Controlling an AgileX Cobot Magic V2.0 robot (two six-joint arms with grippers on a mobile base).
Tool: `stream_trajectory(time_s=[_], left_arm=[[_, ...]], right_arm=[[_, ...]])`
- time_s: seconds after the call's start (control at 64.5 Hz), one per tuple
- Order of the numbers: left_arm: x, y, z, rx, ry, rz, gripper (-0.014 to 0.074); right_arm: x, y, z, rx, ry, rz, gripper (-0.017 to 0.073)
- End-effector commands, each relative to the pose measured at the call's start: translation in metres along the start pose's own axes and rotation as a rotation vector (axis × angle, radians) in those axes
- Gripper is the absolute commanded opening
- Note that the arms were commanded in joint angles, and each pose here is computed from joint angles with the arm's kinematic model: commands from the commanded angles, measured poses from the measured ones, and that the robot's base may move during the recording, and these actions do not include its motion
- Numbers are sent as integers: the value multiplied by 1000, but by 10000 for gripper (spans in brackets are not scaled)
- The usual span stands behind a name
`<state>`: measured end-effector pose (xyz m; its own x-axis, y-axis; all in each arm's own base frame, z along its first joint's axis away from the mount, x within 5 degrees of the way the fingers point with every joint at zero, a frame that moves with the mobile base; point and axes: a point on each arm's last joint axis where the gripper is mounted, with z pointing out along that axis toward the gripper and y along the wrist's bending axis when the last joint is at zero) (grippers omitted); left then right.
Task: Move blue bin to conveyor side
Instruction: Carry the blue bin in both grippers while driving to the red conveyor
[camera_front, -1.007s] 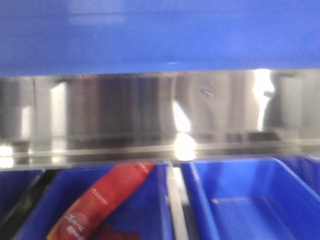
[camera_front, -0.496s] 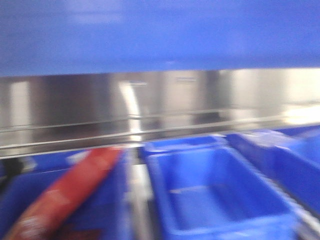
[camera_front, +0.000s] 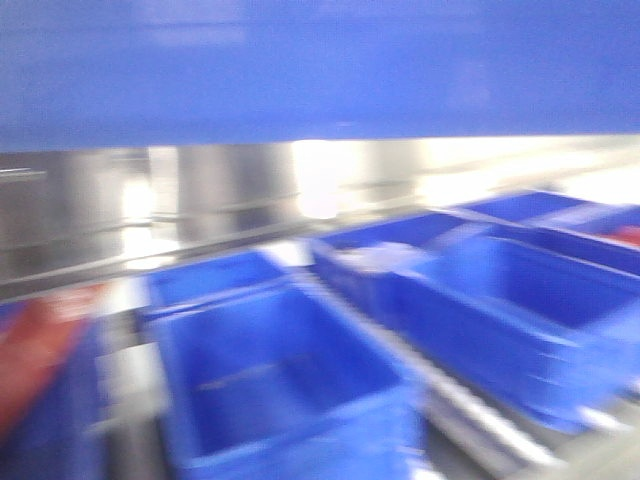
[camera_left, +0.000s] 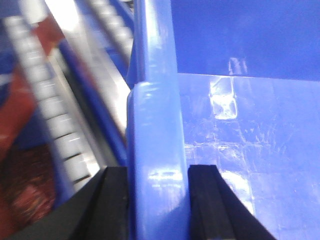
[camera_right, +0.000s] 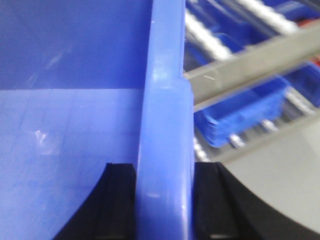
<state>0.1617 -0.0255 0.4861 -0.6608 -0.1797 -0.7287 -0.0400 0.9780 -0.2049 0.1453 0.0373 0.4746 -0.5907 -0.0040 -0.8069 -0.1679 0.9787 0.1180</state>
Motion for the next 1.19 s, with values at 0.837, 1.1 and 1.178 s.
stream_trajectory(time_s=[0.837, 1.1, 1.178], left_arm=[[-8, 1, -10, -3, -111, 17, -20], [-8, 1, -10, -3, -111, 17, -20], [-8, 1, -10, -3, -111, 17, -20]], right_arm=[[-12, -4, -14, 38, -147, -36, -88], [-12, -4, -14, 38, -147, -36, -88], [-12, -4, -14, 38, -147, -36, -88]])
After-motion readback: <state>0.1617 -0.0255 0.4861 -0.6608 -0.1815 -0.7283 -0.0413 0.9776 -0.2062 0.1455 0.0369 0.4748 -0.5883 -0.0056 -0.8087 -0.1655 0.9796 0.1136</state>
